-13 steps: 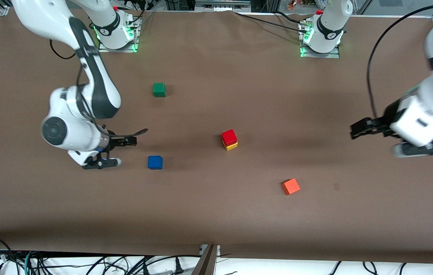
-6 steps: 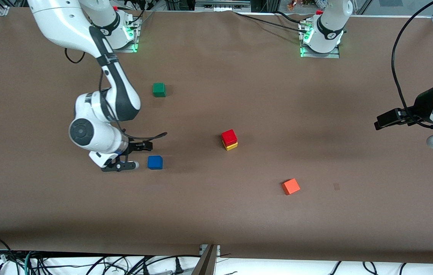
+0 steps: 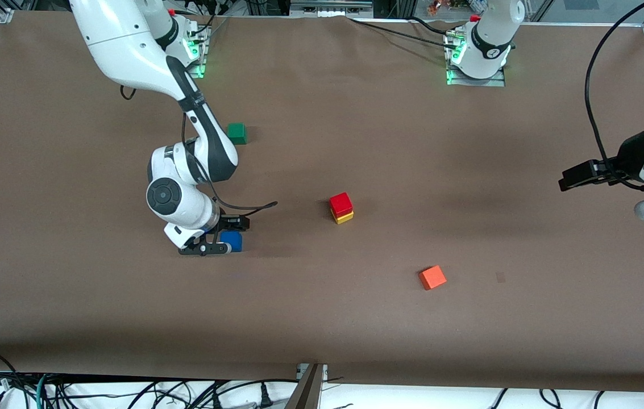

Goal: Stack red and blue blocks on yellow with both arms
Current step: 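Lower the right gripper over the blue cube and grasp it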

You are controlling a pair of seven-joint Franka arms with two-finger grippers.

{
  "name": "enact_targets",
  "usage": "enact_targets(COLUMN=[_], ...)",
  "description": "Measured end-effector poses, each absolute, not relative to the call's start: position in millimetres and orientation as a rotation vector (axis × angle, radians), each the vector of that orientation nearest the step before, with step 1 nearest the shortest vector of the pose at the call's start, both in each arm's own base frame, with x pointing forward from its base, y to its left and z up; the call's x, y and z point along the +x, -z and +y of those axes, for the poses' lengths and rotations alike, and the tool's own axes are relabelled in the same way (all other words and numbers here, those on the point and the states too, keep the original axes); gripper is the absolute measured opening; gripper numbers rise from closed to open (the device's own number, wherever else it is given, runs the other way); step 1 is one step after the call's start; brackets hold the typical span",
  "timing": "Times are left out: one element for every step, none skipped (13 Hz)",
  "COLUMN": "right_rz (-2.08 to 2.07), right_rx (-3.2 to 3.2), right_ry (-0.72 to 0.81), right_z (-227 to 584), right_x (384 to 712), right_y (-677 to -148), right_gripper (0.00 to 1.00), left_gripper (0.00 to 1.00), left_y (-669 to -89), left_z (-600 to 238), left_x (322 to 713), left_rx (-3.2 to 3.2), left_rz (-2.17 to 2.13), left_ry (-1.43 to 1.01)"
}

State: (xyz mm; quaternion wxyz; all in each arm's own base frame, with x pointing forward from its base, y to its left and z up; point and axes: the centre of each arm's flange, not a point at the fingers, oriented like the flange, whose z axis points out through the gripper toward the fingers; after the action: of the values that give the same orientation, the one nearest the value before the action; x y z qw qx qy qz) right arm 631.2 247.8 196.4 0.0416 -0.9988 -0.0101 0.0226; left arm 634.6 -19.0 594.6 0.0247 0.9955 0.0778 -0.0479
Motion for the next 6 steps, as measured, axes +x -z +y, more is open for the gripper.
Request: enact_targets(right_rz=[-0.023,-0.016,-0.014,-0.013,-0.011,-0.009], right_rx=[-3.058,-3.059,-3.059,-3.058,-3.057,-3.055], right_ry=[-0.062,-0.059,-0.056,-0.051,-0.044,-0.034], right_z=[248.5,249.8,251.4,252.6,253.3,253.2], right_x=[631.2,630.9,630.5,630.4,631.4,633.1], right_y=[-192.9,-190.9,-190.2,-190.5,-191.8,-193.7], right_gripper=[0.98,0.90,0.90,0.85,0.84,0.84], left_gripper=[1.00,1.00,1.00,1.00,1.00,1.00], left_y=[-594.3,-594.9,-598.0,-603.4,-608.7,-613.6], left_z=[-12.4,-5.9,0.6,4.9,6.0,3.1], left_x=[634.5,633.7,631.6,627.7,622.1,614.6], left_rx=[3.080,3.083,3.090,3.101,3.118,3.139], left_rz=[0.236,0.245,0.256,0.268,0.282,0.287], left_ry=[0.152,0.155,0.153,0.151,0.153,0.156])
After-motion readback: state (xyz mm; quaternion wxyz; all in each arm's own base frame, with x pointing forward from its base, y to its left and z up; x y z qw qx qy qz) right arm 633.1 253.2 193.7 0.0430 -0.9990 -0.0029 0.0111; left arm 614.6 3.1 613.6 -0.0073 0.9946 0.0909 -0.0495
